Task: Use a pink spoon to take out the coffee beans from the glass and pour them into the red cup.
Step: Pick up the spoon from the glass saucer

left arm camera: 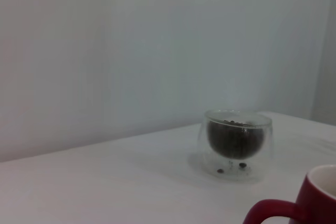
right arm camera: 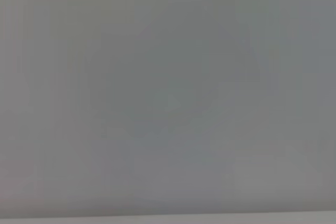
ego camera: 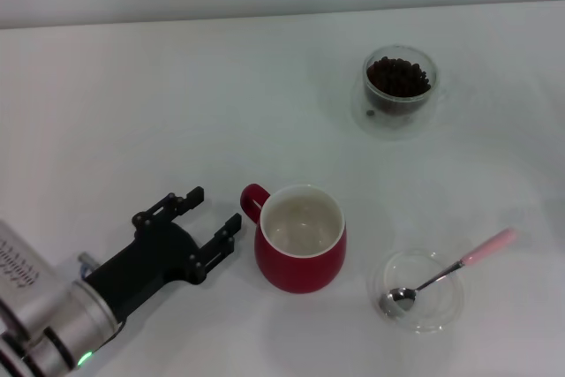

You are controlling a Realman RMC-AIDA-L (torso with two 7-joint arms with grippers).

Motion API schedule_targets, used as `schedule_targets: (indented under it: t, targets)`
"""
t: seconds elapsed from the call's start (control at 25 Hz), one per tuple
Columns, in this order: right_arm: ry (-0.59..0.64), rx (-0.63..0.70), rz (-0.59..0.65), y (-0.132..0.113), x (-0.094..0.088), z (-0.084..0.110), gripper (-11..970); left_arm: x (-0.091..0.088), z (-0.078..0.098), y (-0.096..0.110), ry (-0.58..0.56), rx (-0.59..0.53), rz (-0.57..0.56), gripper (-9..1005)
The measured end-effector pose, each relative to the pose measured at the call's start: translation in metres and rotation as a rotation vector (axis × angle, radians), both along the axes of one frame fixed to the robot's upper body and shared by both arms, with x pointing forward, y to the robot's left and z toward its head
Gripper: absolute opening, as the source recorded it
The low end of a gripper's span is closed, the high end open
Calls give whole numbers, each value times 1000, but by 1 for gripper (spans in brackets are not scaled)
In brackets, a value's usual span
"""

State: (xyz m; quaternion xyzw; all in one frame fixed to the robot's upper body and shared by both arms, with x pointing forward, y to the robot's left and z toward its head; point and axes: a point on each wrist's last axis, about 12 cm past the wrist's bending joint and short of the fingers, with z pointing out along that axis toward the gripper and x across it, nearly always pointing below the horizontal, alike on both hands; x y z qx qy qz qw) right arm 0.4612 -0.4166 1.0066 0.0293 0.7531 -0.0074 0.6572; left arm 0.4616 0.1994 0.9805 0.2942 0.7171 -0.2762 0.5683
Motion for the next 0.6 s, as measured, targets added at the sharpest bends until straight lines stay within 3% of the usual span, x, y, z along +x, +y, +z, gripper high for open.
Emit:
schedule_targets:
  t: [0.32, 0.6]
  targets:
    - [14, 37, -41, -14, -20, -2, 364, -23, -5, 24, -9, -36, 85, 652]
    - [70, 240, -36, -38, -42, 4, 608, -34, -5, 50, -33, -75, 244, 651]
